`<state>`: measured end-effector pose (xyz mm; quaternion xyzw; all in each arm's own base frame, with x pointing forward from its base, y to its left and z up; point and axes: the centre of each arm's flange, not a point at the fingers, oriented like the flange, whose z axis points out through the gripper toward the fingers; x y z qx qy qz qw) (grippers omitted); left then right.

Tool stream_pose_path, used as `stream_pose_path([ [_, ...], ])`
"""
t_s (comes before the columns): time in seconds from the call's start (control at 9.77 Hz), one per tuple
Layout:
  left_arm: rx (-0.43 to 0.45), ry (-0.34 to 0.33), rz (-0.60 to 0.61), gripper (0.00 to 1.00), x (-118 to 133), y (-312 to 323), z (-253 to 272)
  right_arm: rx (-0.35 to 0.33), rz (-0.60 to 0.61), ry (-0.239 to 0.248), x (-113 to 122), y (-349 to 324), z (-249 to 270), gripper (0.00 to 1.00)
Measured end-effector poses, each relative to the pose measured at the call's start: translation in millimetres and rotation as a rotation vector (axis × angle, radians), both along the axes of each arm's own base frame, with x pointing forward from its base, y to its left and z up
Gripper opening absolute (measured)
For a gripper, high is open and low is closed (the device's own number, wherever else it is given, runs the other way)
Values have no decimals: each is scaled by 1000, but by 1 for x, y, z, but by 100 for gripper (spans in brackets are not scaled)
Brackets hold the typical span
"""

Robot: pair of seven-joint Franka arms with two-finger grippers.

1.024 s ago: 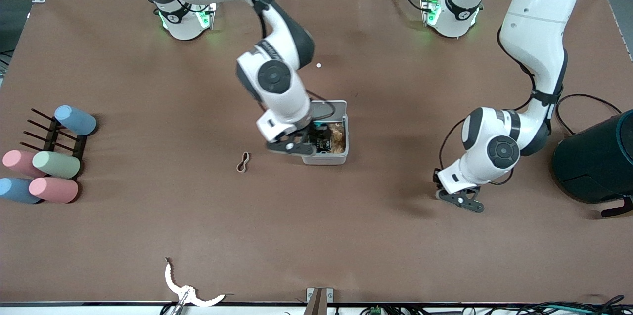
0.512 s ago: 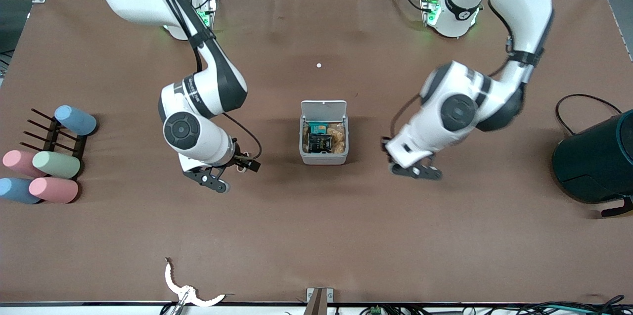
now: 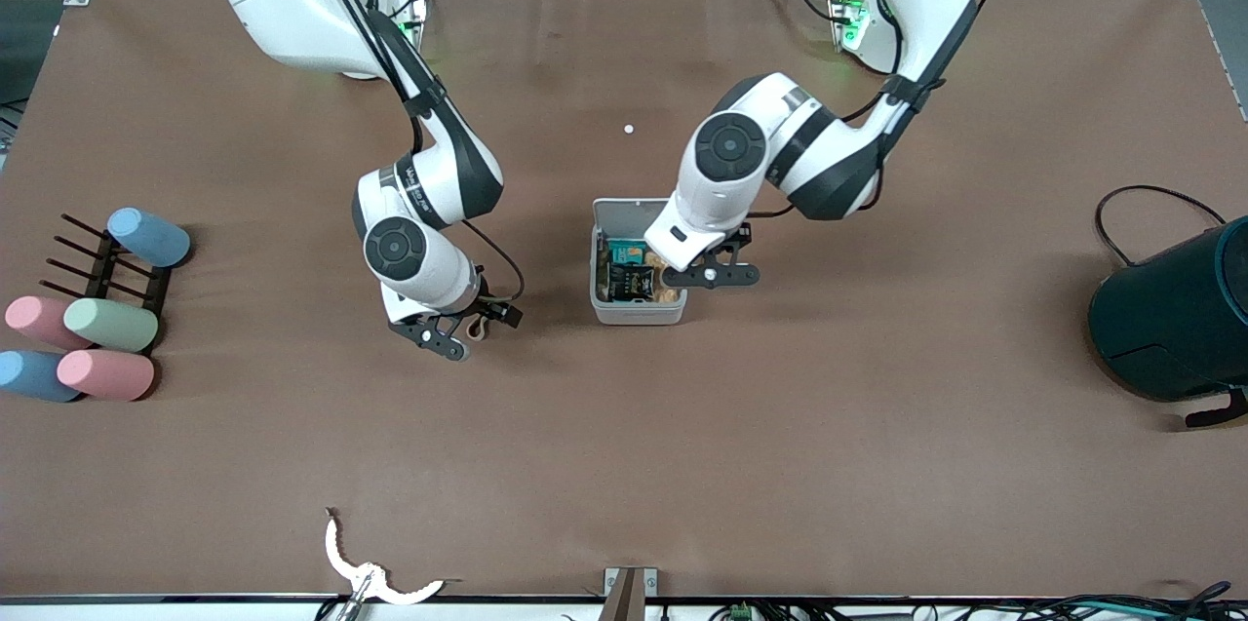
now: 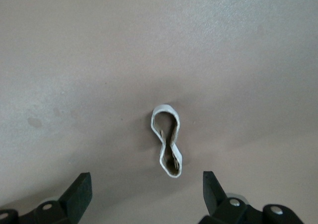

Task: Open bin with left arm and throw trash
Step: 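Drop the tape into the bin while the right gripper grasps the white clip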

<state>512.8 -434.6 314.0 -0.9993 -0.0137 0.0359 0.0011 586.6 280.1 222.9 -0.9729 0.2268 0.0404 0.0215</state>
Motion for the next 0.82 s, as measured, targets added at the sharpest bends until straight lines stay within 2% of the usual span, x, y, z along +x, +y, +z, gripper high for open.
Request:
stream_pose_path([
  [0.31,-10,-11,10,45,4,-9,-7,4,-7,-27,2,-4,-9,99],
  [0.61,-31,-30,10,45,8,-20,0,-19,12,-35,-2,-7,-41,96],
  [0.82,-30,-37,13,45,-1,-33,-8,-22,12,-35,-2,-8,-49,66],
])
